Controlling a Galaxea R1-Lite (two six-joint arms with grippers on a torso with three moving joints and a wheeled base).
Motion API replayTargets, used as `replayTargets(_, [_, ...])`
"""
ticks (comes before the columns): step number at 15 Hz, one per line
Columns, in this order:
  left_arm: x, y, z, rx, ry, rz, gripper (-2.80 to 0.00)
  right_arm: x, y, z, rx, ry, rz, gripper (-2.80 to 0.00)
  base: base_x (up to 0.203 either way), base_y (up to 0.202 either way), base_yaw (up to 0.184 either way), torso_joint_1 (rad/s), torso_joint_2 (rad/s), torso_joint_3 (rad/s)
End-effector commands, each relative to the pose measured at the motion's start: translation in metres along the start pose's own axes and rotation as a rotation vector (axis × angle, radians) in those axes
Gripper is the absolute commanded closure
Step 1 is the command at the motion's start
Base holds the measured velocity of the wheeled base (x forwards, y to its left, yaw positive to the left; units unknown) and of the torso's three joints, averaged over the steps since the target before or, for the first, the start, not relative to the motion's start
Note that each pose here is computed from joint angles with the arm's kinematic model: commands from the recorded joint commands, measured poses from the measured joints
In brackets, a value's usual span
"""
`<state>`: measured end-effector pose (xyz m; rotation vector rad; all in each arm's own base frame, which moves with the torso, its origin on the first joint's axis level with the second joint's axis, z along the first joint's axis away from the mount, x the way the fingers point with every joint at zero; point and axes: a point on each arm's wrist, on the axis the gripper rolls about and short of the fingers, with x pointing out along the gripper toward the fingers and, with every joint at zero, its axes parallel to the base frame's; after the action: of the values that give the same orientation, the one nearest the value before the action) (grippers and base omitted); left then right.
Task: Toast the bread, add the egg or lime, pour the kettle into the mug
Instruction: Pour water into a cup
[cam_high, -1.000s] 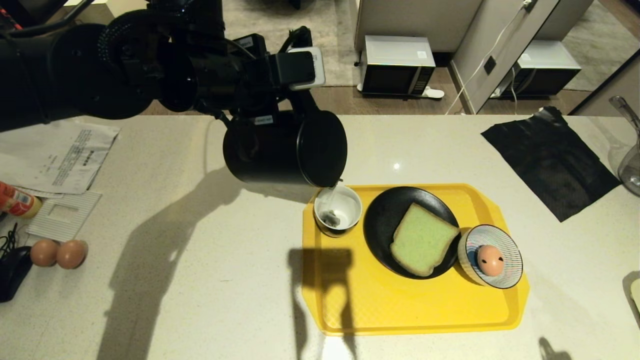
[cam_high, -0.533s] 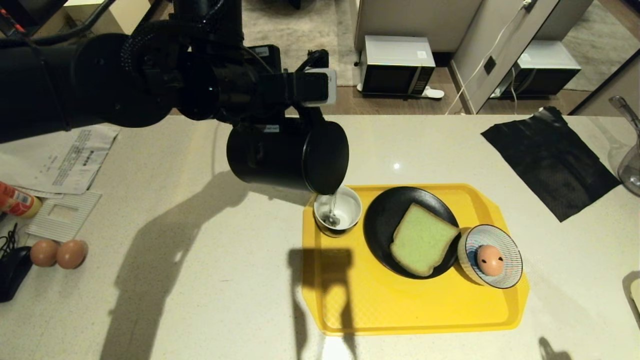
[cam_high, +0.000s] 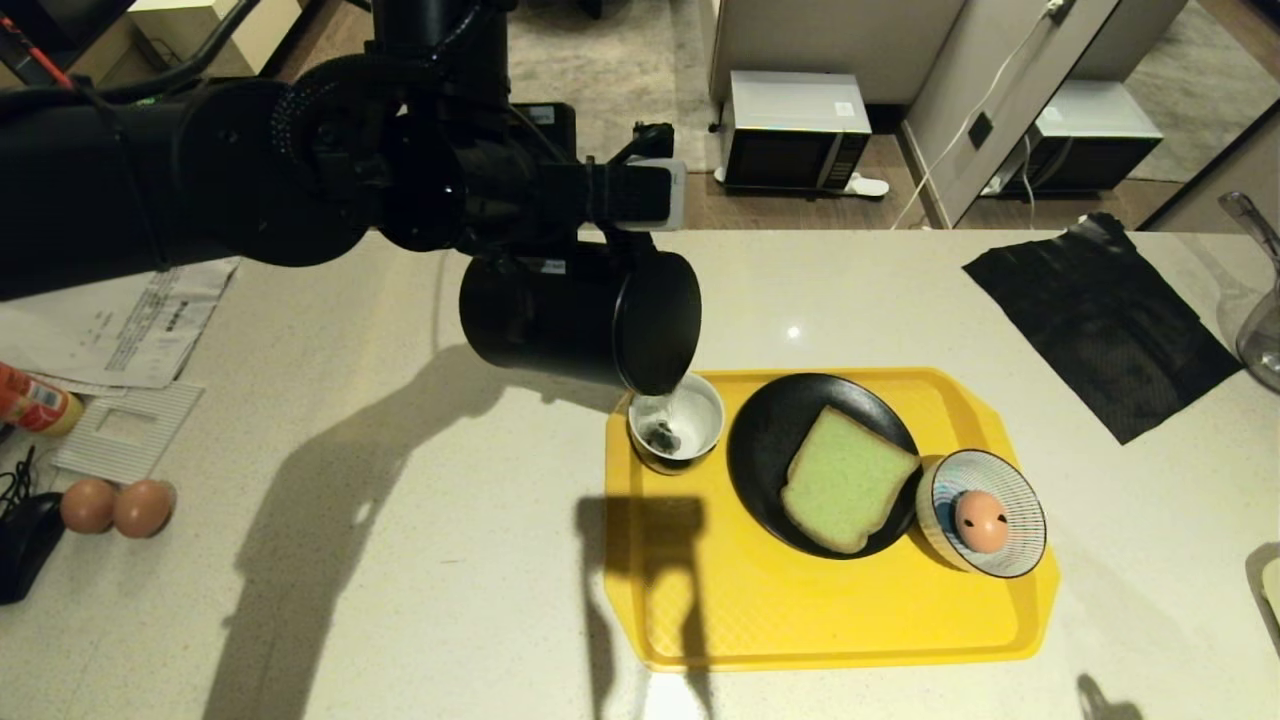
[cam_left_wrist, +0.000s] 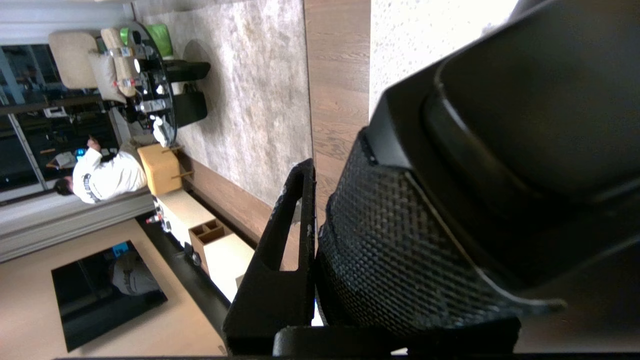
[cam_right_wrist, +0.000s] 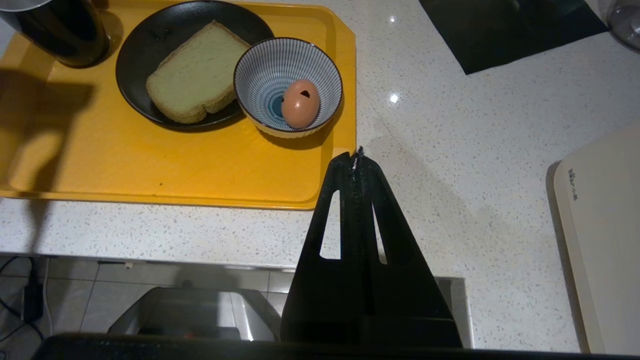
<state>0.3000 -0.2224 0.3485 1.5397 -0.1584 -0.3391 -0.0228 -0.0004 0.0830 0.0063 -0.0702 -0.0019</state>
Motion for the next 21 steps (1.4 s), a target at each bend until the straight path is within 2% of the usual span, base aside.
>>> replayTargets(1, [0.003, -0.003, 0.002, 0.012, 0.002, -0.007, 0.0, 0.002, 0.0, -0.008, 0.0, 0.027, 0.0, 0.0, 0.0, 0.0, 0.0, 0.0, 0.0, 0.0])
replayTargets(11, [0.005, -0.004, 0.003, 0.008, 0.008, -0.008, 0.0, 0.002, 0.0, -0.008, 0.0, 0.027, 0.0, 0.0, 0.0, 0.0, 0.0, 0.0, 0.0, 0.0])
replayTargets(15, [-0.006, 0.008, 0.002, -0.048, 0.02, 0.03, 0.0, 0.002, 0.0, -0.007, 0.0, 0.026, 0.0, 0.0, 0.0, 0.0, 0.0, 0.0, 0.0, 0.0])
replayTargets(18, [-0.014, 0.015, -0.001, -0.066, 0.031, 0.048, 0.0, 0.002, 0.0, -0.008, 0.0, 0.027, 0.0, 0.0, 0.0, 0.0, 0.0, 0.0, 0.0, 0.0])
replayTargets(21, [-0.025, 0.023, -0.006, -0.087, 0.085, 0.076, 0.0, 0.002, 0.0, -0.008, 0.0, 0.027, 0.0, 0.0, 0.0, 0.0, 0.0, 0.0, 0.0, 0.0])
